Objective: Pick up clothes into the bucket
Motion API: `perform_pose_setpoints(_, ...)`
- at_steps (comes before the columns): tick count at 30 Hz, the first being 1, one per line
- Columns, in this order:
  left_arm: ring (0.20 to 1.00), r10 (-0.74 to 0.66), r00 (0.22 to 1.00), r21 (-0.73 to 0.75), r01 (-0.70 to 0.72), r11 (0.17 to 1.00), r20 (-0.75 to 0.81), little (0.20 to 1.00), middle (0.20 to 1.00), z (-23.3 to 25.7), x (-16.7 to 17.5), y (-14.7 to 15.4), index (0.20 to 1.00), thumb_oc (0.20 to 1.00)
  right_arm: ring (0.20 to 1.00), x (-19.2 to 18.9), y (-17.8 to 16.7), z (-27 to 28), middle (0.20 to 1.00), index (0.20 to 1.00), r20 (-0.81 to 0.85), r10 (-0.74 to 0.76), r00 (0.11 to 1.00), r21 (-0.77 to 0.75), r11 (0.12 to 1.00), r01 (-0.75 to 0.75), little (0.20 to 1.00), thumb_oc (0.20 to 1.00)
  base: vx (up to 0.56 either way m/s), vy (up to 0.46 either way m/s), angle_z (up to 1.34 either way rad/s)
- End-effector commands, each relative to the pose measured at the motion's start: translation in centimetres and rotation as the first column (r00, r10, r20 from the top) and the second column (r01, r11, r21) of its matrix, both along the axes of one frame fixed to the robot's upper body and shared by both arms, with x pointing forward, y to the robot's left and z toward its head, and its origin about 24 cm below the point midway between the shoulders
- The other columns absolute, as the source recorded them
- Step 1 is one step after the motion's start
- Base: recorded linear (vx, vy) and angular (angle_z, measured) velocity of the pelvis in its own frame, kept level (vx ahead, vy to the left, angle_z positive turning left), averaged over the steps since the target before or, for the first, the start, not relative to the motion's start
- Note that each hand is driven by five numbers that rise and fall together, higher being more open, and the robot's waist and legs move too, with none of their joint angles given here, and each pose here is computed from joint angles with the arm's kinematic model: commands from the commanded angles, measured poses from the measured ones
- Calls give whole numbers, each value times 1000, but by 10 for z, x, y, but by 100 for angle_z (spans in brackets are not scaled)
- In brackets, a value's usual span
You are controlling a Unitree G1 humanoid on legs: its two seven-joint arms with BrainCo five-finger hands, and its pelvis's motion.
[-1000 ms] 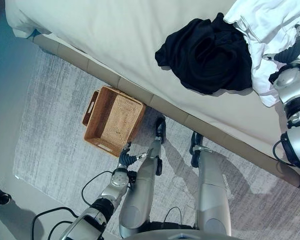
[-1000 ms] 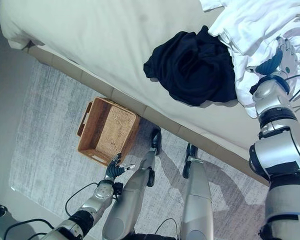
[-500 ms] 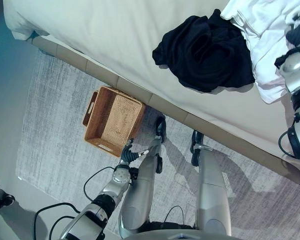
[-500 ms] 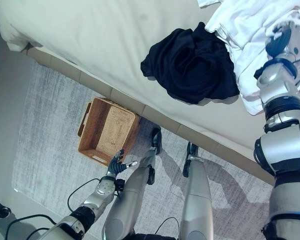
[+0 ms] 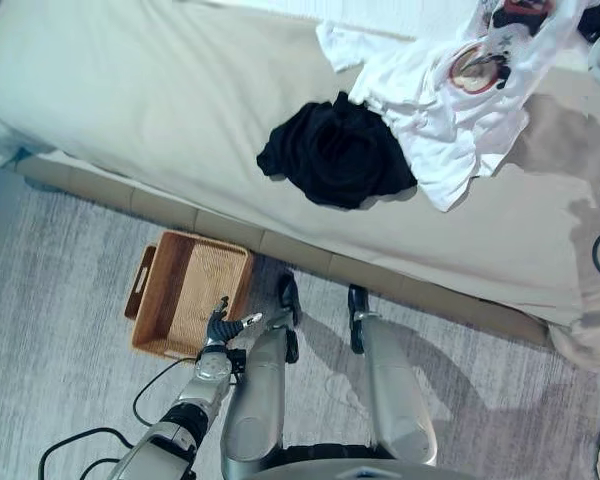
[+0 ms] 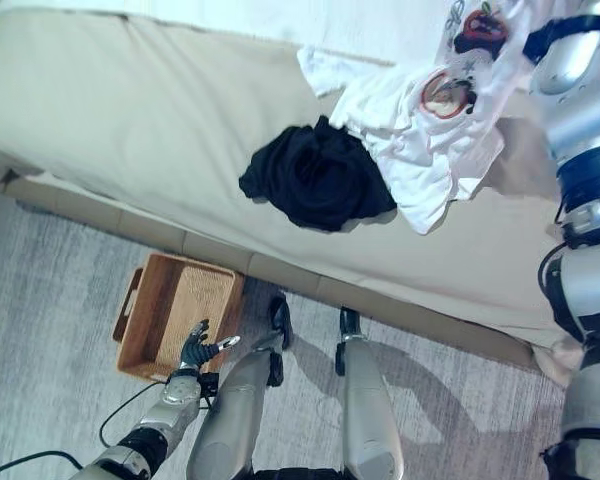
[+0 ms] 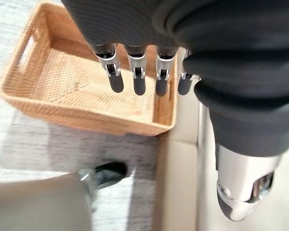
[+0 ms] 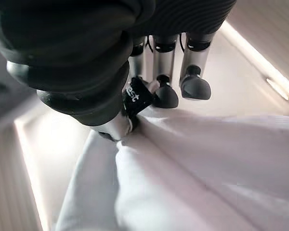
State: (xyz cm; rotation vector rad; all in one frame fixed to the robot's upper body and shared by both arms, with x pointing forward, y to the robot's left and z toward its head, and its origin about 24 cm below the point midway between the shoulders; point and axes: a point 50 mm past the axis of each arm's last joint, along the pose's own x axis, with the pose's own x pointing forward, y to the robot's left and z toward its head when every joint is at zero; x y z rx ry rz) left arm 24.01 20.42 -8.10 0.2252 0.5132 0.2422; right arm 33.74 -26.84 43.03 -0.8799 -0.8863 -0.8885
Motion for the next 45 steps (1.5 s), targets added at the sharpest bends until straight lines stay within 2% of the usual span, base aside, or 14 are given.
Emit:
perform_pose_setpoints(1, 1000, 66, 993, 19, -65, 998, -93, 1000, 1000, -18, -34, 25, 1000, 1000, 200, -30, 14, 41, 200, 200, 168, 33, 985, -105, 994, -16, 200, 200, 48, -11, -3)
perform_pose_setpoints(8, 1000, 59, 985, 32, -55, 998, -162, 1000, 1000, -27, -51, 35, 1000, 1000, 200, -28, 11, 45, 200, 200, 113, 47, 993, -102, 994, -35, 200, 200, 102, -12, 4)
perform_pose_setpoints(11, 1000, 17, 990, 26, -13, 1000, -138, 1000, 1000, -23, -46, 32, 1000, 1000, 200, -23, 11, 42, 200, 200, 66, 63, 996, -87, 995, -57, 200, 200, 90, 12, 20)
perform_pose_setpoints(14, 1000, -52, 997, 2, 52, 999, -56, 1000, 1000, -9, -33, 25, 1000, 1000, 200, -15, 18, 38, 200, 200, 18, 101, 995, -88, 991, -99, 200, 200, 80, 13, 20)
perform_pose_setpoints(17, 1000, -137, 985, -28, 140, 990, 103, 1000, 1000, 22, -10, 18, 1000, 1000, 200, -7, 28, 34, 200, 200, -27, 128, 991, -89, 988, -130, 200, 200, 103, 33, 3)
perform_pose_setpoints(20, 1000, -228, 923, -36, 251, 967, 310, 1000, 1000, 71, 12, 10, 1000, 1000, 200, 0, 29, 31, 200, 200, -81, 126, 989, -76, 988, -132, 200, 200, 108, 29, -8)
perform_pose_setpoints(24, 1000, -280, 830, -18, 329, 944, 483, 1000, 1000, 121, 33, 6, 1000, 1000, 200, 11, 26, 24, 200, 200, -177, 116, 977, -43, 991, -125, 200, 200, 99, 23, -9)
perform_pose_setpoints(25, 1000, -290, 799, -5, 344, 939, 526, 1000, 1000, 135, 38, 4, 1000, 1000, 200, 13, 27, 23, 200, 200, -195, 118, 974, -36, 991, -128, 200, 200, 112, 15, -7)
perform_pose_setpoints(26, 1000, -313, 726, 28, 375, 926, 612, 1000, 1000, 165, 47, -1, 1000, 1000, 200, 16, 27, 21, 200, 200, -223, 125, 967, -27, 991, -135, 200, 200, 99, 11, -5)
perform_pose_setpoints(29, 1000, -322, 667, 48, 395, 918, 671, 1000, 1000, 186, 52, -7, 1000, 1000, 200, 20, 28, 16, 200, 200, -253, 145, 957, -18, 988, -154, 200, 200, 55, 3, -6)
perform_pose_setpoints(33, 1000, -379, 555, 161, 400, 902, 741, 1000, 1000, 228, 70, -19, 1000, 1000, 200, 30, 38, 1, 200, 200, -329, 201, 923, -11, 976, -216, 200, 200, 43, 1, -1)
perform_pose_setpoints(39, 1000, -425, 498, 250, 380, 891, 756, 1000, 1000, 264, 105, -46, 1000, 1000, 200, 35, 56, -24, 200, 200, -377, 309, 873, -25, 939, -343, 200, 200, 7, 7, -5)
perform_pose_setpoints(42, 1000, -432, 544, 273, 350, 896, 719, 1000, 1000, 266, 126, -57, 1000, 1000, 200, 31, 73, -32, 200, 200, -372, 418, 829, -22, 889, -458, 200, 200, 4, 8, -12)
perform_pose_setpoints(45, 1000, -441, 559, 282, 350, 893, 702, 1000, 1000, 268, 135, -63, 1000, 1000, 200, 29, 81, -33, 200, 200, -377, 452, 808, -33, 865, -500, 200, 200, -4, 7, -7)
